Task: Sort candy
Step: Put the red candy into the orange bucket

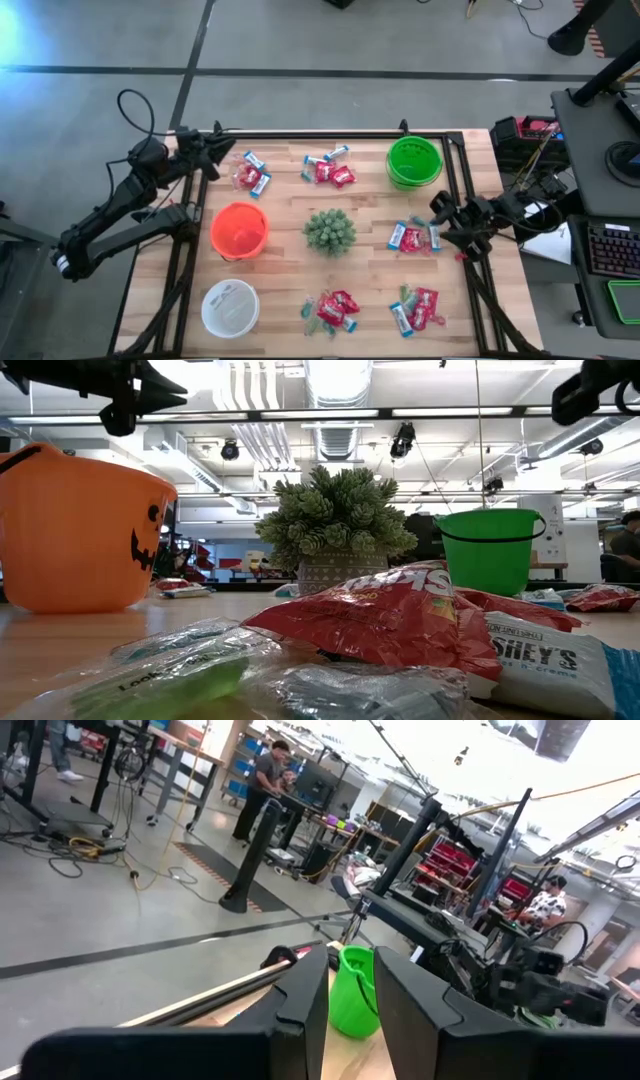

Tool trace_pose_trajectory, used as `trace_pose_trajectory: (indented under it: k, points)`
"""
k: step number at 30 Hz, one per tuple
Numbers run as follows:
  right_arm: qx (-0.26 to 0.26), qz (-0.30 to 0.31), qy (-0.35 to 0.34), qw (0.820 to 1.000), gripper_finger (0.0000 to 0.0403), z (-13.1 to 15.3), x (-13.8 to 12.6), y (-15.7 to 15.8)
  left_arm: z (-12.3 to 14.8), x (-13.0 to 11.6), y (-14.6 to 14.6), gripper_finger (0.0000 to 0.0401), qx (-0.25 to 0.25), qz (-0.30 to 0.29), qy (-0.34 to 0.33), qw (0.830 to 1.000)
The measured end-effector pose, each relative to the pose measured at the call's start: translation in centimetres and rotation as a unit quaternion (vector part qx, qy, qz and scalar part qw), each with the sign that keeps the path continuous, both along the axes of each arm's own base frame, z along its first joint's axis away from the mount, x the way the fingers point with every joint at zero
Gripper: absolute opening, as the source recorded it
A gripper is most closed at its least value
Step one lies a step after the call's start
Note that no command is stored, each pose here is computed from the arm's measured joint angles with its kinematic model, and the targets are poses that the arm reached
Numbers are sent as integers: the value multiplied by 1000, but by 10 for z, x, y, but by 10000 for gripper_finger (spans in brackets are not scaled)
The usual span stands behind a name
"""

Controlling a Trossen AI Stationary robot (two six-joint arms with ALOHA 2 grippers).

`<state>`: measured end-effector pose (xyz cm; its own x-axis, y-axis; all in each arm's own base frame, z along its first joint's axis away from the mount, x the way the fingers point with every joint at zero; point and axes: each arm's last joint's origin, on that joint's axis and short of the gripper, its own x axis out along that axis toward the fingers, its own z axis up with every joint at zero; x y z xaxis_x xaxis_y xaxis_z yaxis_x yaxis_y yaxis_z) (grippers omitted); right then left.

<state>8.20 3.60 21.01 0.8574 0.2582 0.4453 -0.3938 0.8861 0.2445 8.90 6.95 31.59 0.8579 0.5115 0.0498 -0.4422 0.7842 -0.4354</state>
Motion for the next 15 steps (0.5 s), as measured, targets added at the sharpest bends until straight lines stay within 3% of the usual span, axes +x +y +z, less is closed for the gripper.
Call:
trace_pose_trajectory:
  k: [6,11,15]
  points:
    - [12,-11,3,1000,166,0,0,-1,4,-1,-1,66,4,0,-5,1000]
    - [51,-21,13,998,167,0,0,-2,2,-1,-1,66,-1,0,2,1000]
    - [27,-35,6,999,166,1,0,-3,0,0,0,66,-7,0,11,1000]
